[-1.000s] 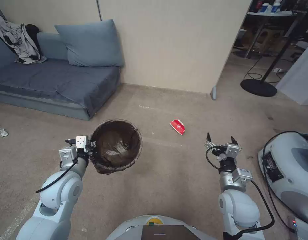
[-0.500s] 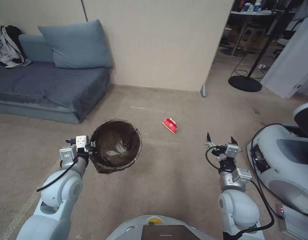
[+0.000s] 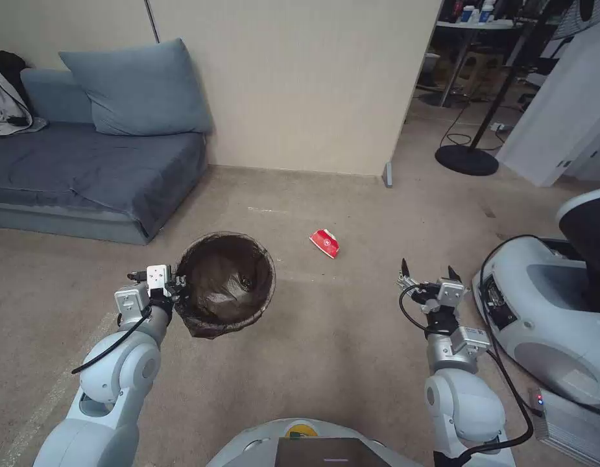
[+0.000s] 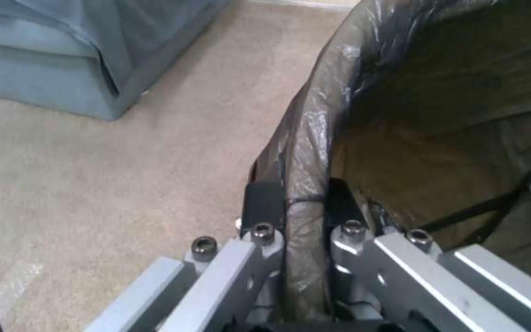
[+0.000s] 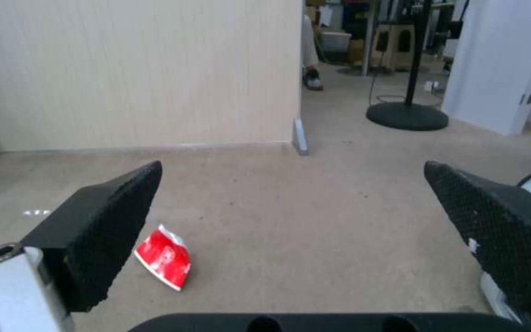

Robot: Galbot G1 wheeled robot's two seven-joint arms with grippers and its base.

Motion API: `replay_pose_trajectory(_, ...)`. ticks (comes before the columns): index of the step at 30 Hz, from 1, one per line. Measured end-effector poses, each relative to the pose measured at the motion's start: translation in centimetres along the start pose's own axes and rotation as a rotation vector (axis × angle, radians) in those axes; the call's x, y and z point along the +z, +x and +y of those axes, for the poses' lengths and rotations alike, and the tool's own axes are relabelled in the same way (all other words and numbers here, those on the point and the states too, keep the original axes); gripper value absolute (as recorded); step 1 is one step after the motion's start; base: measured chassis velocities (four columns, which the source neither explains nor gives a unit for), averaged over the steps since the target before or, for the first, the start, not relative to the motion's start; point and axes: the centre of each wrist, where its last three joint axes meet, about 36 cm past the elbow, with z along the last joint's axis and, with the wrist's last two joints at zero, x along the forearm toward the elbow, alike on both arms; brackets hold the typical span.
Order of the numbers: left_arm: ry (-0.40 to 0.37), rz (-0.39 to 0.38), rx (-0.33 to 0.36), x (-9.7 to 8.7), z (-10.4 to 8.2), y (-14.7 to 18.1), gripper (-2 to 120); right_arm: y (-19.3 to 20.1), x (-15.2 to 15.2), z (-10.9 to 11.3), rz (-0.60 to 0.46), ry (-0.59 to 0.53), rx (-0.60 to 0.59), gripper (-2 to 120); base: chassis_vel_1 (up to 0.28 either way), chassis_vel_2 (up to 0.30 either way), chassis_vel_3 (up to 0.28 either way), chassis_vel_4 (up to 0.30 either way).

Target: Pick up the trash bin, then pick up the garbage from the floor and place it into the trash bin.

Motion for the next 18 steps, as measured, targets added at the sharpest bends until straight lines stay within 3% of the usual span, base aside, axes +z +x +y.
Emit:
replay_pose_trajectory(10,0.001,-0.010,-0.002,-0.3,0.2,0.2,3,0.0,-0.2,0.0,0.001,0.006,-0.003,100,0.000,0.000,0.000,0.000)
replay_pose_trajectory(18,0.005,-0.031,-0.004,-1.1,0.8,0.1,3,0.1,0.0,0.1,0.006,0.022,-0.009,100,-0.098,0.095,0.105,-0.109)
